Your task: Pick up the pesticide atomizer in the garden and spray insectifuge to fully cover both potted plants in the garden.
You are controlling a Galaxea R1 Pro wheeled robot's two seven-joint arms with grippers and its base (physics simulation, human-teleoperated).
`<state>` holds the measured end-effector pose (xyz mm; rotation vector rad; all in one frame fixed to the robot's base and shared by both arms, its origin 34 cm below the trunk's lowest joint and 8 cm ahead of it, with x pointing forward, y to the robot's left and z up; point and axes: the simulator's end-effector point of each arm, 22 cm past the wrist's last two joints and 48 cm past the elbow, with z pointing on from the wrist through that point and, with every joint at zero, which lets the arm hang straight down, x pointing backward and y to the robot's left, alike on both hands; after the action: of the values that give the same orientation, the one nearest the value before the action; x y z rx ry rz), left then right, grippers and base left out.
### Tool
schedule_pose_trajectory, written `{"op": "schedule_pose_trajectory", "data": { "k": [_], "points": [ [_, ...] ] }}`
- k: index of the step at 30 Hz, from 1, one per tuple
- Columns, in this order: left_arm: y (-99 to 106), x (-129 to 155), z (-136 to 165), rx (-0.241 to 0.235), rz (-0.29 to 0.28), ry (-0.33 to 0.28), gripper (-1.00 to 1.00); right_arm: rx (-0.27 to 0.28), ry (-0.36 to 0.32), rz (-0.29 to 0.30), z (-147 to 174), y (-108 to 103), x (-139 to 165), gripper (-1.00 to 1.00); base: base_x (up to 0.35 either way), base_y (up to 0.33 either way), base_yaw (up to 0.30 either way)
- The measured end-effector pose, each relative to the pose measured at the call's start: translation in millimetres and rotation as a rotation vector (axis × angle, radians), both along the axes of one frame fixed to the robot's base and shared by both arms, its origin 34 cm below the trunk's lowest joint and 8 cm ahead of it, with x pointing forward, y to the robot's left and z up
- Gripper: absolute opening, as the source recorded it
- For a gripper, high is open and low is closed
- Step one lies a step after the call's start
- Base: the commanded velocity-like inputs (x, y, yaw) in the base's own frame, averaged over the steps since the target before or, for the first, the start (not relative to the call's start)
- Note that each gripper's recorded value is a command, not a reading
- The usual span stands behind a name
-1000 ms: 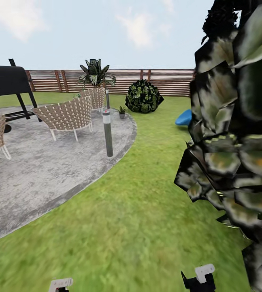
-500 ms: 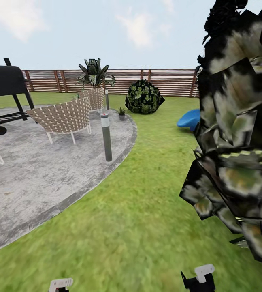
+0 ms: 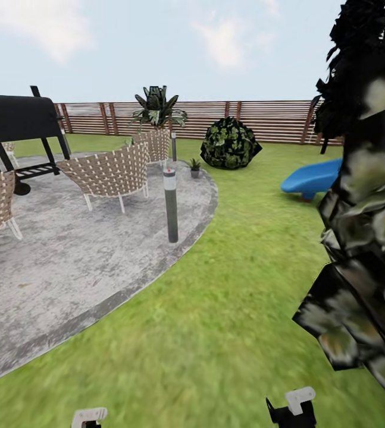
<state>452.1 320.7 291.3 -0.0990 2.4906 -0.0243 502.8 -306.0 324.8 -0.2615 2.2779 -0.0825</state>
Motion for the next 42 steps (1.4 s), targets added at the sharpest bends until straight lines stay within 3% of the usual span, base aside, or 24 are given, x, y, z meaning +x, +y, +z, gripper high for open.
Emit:
{"op": "schedule_pose_trajectory", "data": {
  "k": [8, 42],
  "points": [
    [-0.4, -0.1, -0.1, -0.001, 0.000, 0.000, -1.00, 0.000, 0.000, 0.000, 0.0, -0.2, 0.0, 1.00, 0.340, 0.000, 0.118],
    [-0.4, -0.4, -0.3, -0.001, 0.000, 0.001, -1.00, -0.001, 0.000, 0.000, 0.0, -0.7, -0.1, 1.00, 0.339, 0.007, 0.001]
  ]
}}
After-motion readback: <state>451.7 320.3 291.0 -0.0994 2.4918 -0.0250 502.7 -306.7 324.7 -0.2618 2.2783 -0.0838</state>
